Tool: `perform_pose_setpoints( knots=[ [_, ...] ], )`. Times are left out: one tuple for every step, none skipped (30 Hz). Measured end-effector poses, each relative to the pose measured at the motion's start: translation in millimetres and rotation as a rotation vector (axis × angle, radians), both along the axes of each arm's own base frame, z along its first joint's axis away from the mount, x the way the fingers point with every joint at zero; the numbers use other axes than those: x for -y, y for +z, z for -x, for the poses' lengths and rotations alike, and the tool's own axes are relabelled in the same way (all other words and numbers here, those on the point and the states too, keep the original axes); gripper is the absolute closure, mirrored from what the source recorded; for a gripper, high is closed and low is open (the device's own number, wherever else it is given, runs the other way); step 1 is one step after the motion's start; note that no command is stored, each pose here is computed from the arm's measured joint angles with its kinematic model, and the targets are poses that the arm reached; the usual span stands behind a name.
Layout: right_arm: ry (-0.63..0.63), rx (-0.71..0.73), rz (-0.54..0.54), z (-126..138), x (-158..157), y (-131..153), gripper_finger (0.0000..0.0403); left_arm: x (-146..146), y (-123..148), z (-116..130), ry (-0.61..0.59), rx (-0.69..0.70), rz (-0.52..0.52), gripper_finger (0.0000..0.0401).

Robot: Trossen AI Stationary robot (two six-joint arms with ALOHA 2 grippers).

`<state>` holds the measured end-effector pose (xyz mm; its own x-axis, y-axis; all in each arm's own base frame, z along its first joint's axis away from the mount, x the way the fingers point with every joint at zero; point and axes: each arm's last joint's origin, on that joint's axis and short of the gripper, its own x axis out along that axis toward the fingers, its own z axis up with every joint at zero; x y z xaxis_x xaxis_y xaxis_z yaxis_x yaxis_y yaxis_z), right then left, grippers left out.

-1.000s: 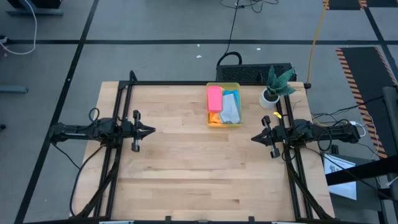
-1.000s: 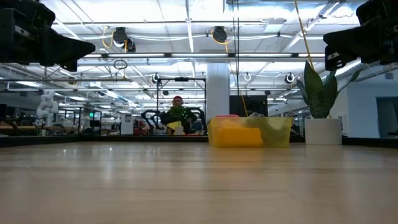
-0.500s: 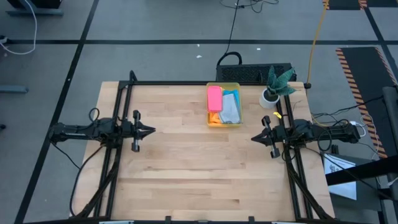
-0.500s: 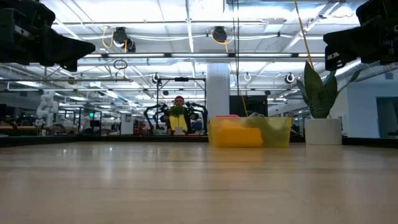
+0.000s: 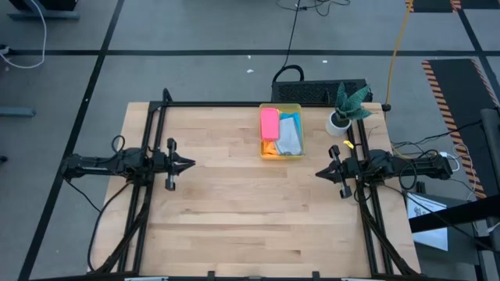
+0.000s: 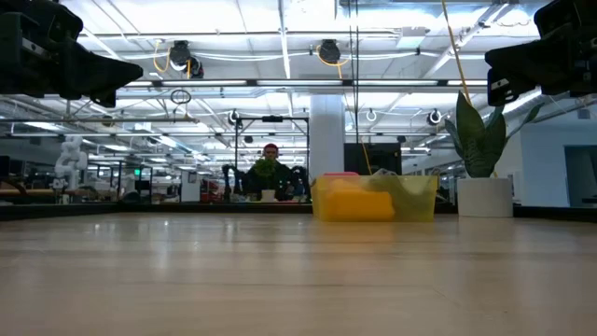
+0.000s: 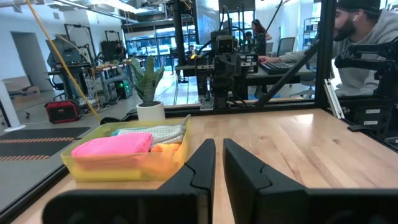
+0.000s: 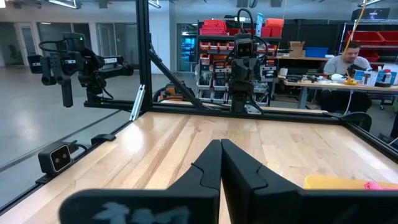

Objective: Fold microfiber towels
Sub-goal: Return to Home Position

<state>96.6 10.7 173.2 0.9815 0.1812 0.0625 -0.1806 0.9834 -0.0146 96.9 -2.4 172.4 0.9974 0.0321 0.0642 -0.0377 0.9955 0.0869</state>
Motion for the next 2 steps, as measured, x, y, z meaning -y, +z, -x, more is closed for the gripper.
perform_pose_setpoints(
  knots=[
    [0.000, 0.000, 0.000, 0.0, 0.0, 0.0, 0.0403, 0.0, 0.0, 0.0, 0.000, 0.000, 0.000, 0.0366],
    [0.000, 0.000, 0.000, 0.0, 0.0, 0.0, 0.0403, 0.0, 0.0, 0.0, 0.000, 0.000, 0.000, 0.0366]
  ],
)
